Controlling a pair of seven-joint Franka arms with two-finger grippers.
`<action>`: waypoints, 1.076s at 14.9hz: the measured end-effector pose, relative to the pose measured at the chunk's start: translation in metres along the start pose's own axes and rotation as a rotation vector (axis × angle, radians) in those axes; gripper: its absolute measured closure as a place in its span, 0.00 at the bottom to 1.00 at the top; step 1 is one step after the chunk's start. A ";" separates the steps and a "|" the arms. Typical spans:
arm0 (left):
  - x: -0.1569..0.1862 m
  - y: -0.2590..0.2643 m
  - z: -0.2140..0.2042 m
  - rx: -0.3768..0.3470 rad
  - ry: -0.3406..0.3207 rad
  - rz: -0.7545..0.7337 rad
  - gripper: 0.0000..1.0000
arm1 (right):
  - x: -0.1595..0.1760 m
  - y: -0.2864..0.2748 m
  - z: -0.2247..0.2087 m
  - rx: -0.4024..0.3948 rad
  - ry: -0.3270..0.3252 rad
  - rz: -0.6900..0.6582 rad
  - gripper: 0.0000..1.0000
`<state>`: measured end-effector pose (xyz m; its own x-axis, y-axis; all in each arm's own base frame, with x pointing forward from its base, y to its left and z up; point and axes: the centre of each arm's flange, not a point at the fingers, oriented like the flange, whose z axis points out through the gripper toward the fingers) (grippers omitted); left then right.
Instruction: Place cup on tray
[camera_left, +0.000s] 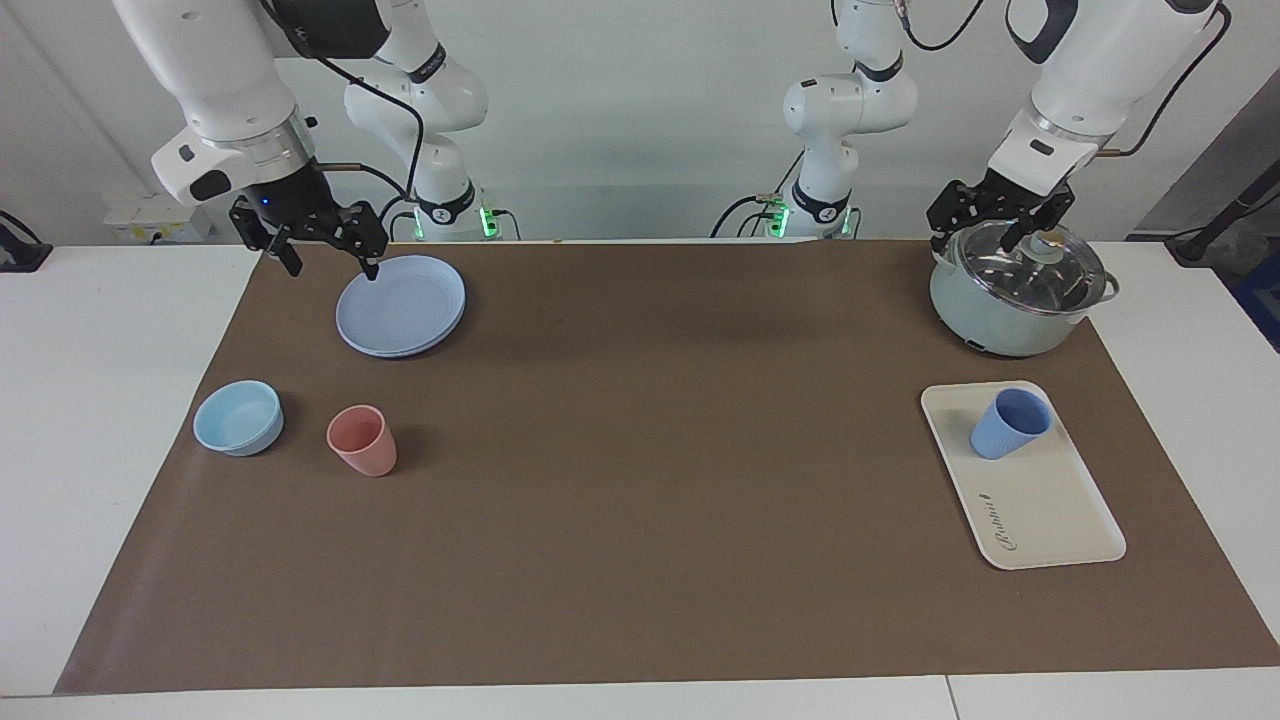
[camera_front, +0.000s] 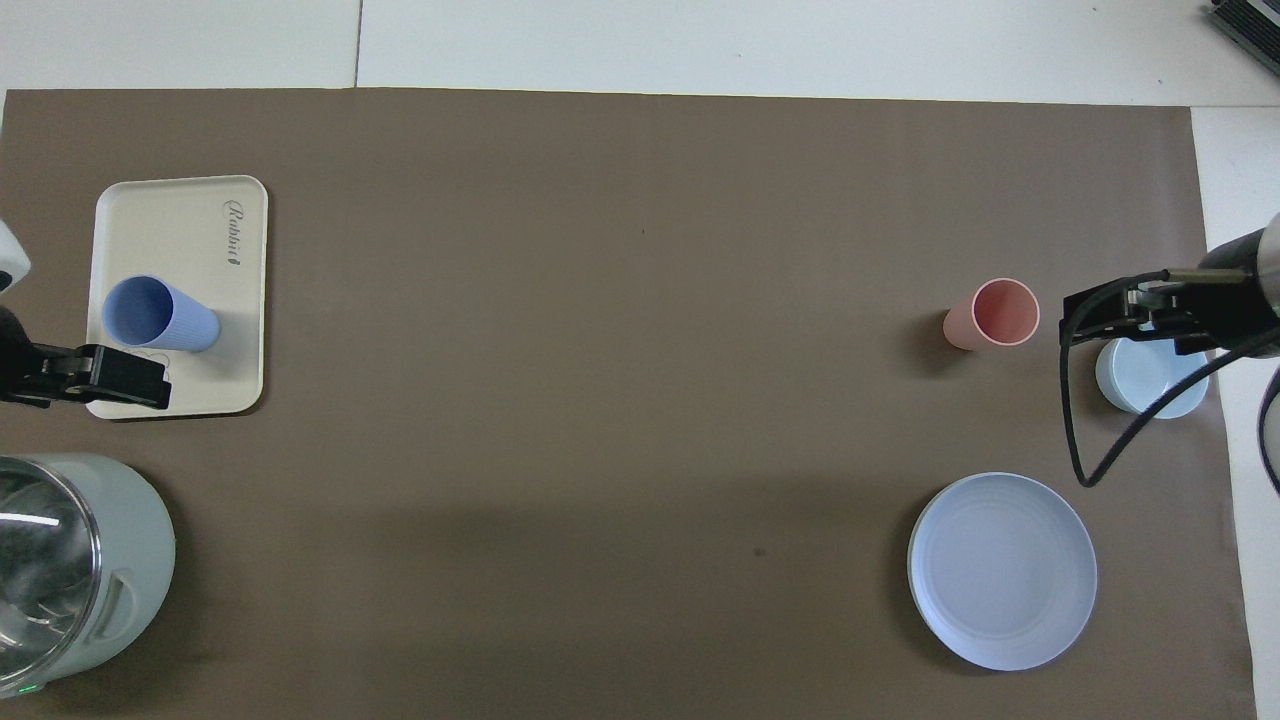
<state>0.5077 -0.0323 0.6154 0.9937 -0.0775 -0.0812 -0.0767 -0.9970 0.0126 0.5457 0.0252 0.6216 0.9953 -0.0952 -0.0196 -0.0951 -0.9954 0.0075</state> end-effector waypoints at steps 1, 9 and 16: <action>0.000 0.000 0.000 0.000 0.000 0.000 0.00 | 0.000 0.000 0.000 0.000 0.000 -0.001 0.01; 0.007 0.001 -0.006 0.003 0.066 0.042 0.00 | -0.010 0.000 0.002 -0.003 -0.027 -0.002 0.00; 0.006 -0.001 -0.006 0.003 0.063 0.045 0.00 | -0.011 0.000 0.001 -0.002 -0.024 -0.004 0.00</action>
<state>0.5147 -0.0314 0.6203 0.9924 -0.1218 -0.0177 -0.1216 -0.9925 0.0120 0.5349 0.0264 0.6207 0.9948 -0.0918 -0.0440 -0.0915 -0.9958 0.0090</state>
